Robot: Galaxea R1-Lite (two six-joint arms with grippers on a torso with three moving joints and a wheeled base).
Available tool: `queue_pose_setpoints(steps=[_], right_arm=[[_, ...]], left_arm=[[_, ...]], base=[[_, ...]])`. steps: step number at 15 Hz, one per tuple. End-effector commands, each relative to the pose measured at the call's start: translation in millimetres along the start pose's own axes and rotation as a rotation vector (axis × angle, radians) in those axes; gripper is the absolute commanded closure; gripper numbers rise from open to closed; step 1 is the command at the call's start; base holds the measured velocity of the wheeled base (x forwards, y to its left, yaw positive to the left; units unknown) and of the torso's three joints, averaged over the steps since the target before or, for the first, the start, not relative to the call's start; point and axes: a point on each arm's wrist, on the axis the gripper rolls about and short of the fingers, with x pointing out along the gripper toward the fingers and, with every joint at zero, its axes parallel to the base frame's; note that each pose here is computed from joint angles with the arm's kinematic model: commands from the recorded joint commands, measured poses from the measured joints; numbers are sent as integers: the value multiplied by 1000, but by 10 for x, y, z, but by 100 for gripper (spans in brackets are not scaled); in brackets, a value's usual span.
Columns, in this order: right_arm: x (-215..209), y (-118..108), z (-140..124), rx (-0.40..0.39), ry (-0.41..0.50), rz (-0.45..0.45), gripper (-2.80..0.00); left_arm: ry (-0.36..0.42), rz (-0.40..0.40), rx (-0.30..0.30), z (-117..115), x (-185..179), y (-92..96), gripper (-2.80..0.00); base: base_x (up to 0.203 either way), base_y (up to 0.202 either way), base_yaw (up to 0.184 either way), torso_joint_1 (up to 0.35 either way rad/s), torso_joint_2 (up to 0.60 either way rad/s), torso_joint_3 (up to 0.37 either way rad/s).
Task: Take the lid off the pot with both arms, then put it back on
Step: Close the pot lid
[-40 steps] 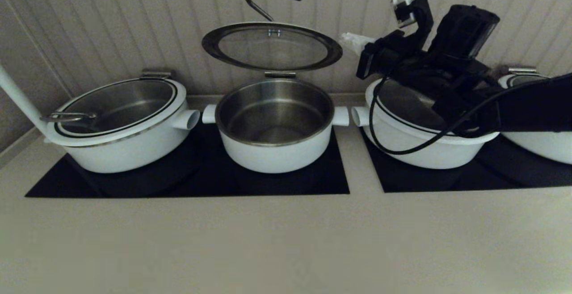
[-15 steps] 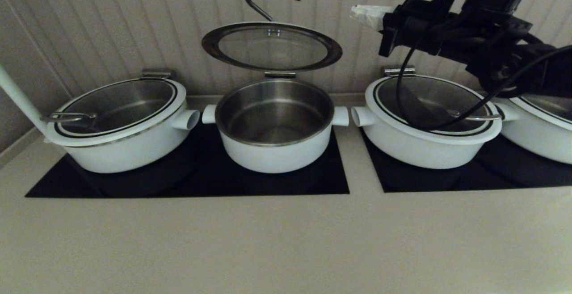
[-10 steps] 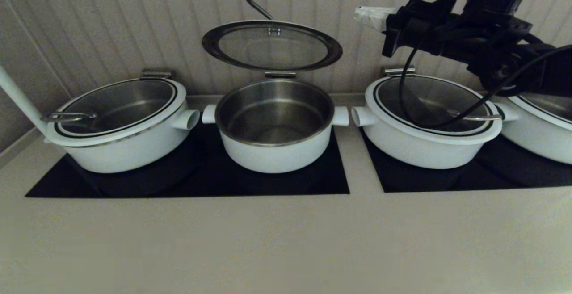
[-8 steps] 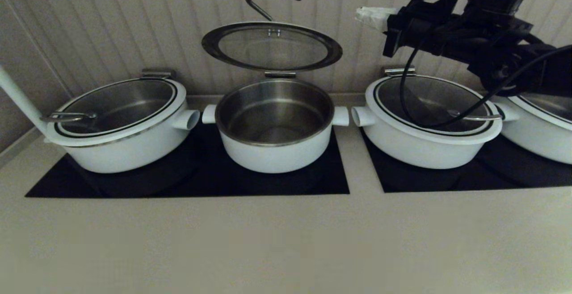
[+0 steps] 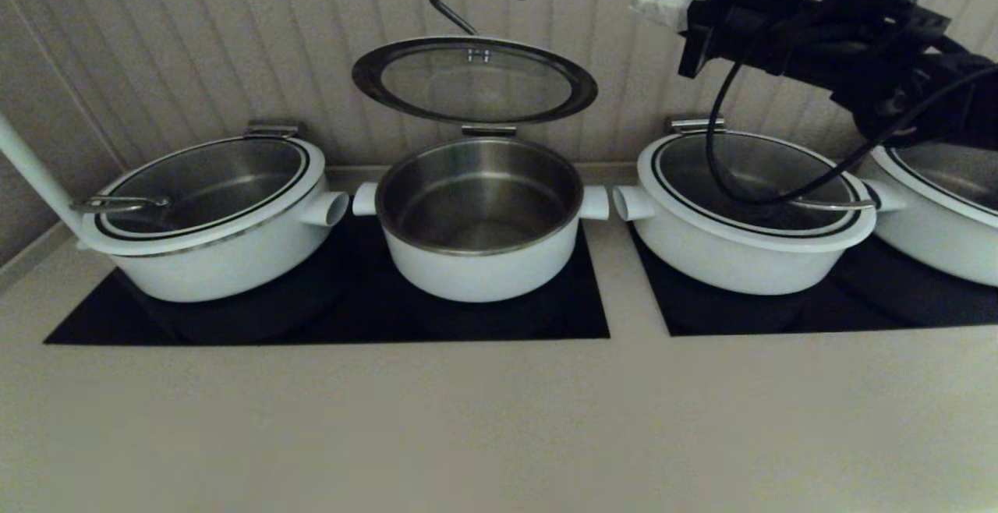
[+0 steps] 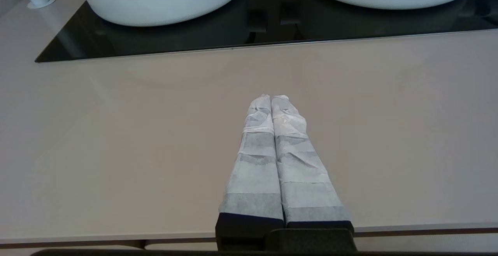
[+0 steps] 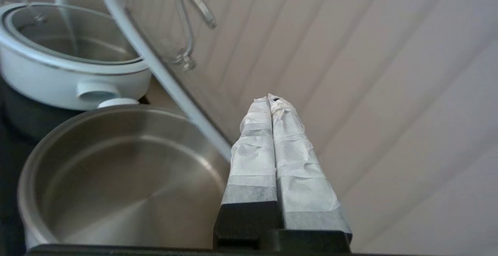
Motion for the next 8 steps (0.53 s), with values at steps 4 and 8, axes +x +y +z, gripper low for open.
queue_pose_setpoints(steps=[4, 8], right_arm=[[-62, -93, 67, -25, -13, -23, 0], [-66, -111, 20, -25, -5, -26, 0]], left_arm=[[0, 0, 0, 0, 0, 0, 0], [-1, 0, 0, 0, 0, 0, 0]], base=[[0, 0, 0, 0, 0, 0], [0, 0, 0, 0, 0, 0]])
